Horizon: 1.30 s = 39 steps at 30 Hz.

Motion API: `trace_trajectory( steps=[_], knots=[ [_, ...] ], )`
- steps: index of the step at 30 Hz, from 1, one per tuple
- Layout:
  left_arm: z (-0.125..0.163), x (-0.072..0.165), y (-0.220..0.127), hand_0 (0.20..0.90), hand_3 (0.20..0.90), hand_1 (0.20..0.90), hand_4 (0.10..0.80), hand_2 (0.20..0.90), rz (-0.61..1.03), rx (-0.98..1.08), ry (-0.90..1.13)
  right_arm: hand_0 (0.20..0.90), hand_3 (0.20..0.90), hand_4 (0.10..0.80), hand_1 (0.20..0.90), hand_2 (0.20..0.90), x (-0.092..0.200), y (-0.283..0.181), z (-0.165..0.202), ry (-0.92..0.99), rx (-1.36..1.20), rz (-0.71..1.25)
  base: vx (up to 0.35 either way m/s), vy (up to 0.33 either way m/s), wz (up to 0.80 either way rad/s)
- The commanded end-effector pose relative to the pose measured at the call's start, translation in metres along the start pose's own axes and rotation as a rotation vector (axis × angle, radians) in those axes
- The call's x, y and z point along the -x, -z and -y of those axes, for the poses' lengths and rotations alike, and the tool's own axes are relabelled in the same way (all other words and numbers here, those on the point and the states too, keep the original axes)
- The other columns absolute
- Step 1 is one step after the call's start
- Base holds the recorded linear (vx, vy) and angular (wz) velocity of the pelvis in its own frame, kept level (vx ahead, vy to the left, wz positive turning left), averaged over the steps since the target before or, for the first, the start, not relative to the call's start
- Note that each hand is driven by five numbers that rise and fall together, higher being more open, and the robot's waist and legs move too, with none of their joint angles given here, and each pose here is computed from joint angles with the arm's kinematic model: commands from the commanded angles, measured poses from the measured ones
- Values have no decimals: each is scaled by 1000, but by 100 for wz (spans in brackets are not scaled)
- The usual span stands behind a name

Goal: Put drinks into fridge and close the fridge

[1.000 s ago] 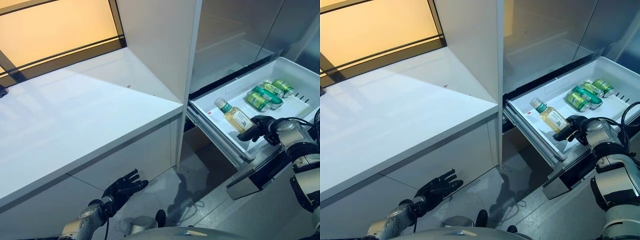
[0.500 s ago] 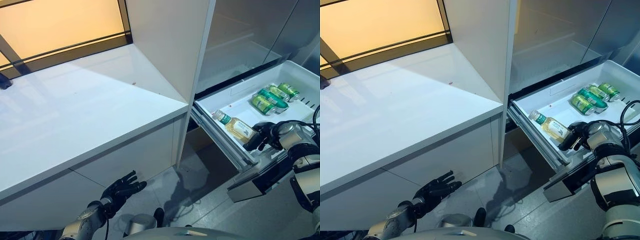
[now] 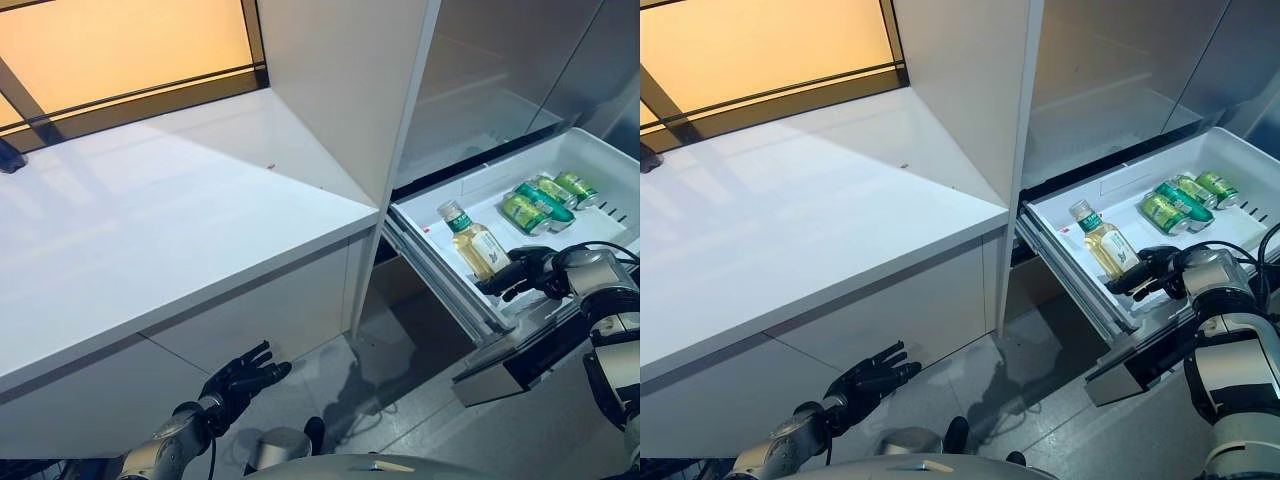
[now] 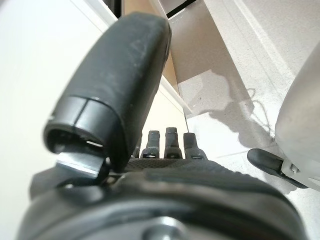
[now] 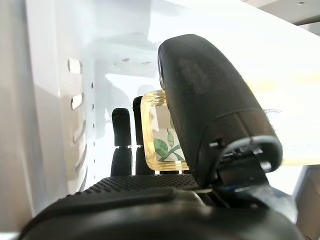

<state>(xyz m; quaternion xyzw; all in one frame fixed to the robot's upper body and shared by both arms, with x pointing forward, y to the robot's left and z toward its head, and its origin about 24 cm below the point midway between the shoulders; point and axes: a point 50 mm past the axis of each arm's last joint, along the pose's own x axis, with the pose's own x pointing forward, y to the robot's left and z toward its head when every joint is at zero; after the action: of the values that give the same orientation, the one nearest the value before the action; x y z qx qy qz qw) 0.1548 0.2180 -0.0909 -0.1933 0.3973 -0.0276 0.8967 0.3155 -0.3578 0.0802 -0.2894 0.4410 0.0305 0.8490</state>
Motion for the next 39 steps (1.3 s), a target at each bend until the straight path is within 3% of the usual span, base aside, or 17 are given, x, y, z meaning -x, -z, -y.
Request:
trace_trajectory(
  steps=[1,7,12,18,24,29,39],
  knots=[
    [11,4,-15,900,900,900,800,900,82,-32,74,300,200,100,300,300,21,30,33,89,-111,-155,39,24,4],
    [14,3,-17,900,900,900,800,900,88,-14,57,300,200,100,300,300,27,23,45,235,-74,-212,40,24,6],
    [16,4,-21,900,900,900,800,900,112,10,49,300,200,100,300,300,43,-11,63,416,-29,-120,9,52,4],
    [15,6,-22,900,900,900,800,900,114,18,41,300,200,100,300,300,52,-16,72,412,-104,-96,57,41,9],
    [14,8,-25,900,900,900,800,900,121,8,51,300,200,100,300,300,64,-1,85,434,-28,-201,35,18,3],
    [16,9,-33,900,900,900,800,900,145,0,65,300,200,100,300,300,66,21,84,301,13,-341,7,17,11],
    [22,7,-64,900,900,900,800,900,215,-29,114,300,200,100,300,300,68,17,86,219,66,-321,-58,-2,10]
  ],
)
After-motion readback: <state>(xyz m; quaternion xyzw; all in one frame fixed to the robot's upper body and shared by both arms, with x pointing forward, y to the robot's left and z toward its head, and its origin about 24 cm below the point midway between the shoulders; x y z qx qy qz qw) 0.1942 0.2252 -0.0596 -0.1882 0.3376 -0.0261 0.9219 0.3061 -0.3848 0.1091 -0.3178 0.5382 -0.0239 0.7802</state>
